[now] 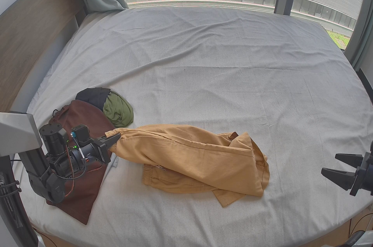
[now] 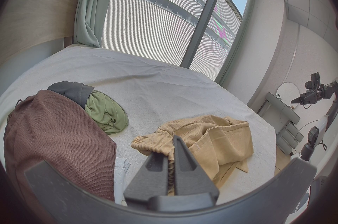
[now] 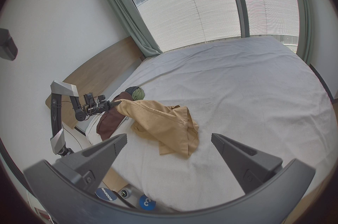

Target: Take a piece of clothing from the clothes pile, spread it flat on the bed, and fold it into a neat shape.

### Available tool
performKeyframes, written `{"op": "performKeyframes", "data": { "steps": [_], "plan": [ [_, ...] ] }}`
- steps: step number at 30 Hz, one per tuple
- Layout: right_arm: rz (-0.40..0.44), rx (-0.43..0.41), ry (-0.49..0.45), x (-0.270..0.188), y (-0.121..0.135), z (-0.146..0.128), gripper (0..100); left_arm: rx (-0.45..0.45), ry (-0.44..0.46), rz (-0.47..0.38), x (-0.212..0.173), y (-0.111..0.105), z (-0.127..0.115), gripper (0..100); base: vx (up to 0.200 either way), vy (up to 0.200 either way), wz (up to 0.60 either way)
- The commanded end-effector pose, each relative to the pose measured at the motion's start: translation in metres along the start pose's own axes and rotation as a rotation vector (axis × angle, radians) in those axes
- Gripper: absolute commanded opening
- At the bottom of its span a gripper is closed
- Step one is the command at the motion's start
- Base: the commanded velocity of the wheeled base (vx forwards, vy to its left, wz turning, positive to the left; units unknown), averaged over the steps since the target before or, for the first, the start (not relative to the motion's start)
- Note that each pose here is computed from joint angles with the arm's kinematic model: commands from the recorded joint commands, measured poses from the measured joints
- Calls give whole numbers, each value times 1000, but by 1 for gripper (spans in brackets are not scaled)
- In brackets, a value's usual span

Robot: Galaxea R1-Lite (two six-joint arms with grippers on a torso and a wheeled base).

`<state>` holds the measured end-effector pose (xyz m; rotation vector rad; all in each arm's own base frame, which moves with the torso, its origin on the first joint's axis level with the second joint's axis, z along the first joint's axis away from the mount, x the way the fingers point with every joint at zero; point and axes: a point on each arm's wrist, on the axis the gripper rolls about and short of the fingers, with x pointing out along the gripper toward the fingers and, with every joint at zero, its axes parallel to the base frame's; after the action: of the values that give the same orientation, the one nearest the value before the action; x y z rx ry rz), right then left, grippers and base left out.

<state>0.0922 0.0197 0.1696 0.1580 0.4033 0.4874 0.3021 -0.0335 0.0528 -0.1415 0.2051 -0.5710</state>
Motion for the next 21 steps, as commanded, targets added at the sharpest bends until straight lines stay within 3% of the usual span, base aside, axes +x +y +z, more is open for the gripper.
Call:
{"op": "performKeyframes", "data": {
  "steps": [1,14,17,21],
  "plan": [
    [20,27,64,22,-8,4,100,2,2,-10,1,-3,0,0,0,0,0],
    [154,66,151,80,-23,4,100,3,9,-21,3,-6,-2,0,0,0,0],
    [221,121,181,88,-25,1,100,2,11,-21,3,-6,-3,0,0,0,0],
    [230,167,183,95,-28,1,100,1,13,-21,3,-6,-3,0,0,0,0]
  ]
}}
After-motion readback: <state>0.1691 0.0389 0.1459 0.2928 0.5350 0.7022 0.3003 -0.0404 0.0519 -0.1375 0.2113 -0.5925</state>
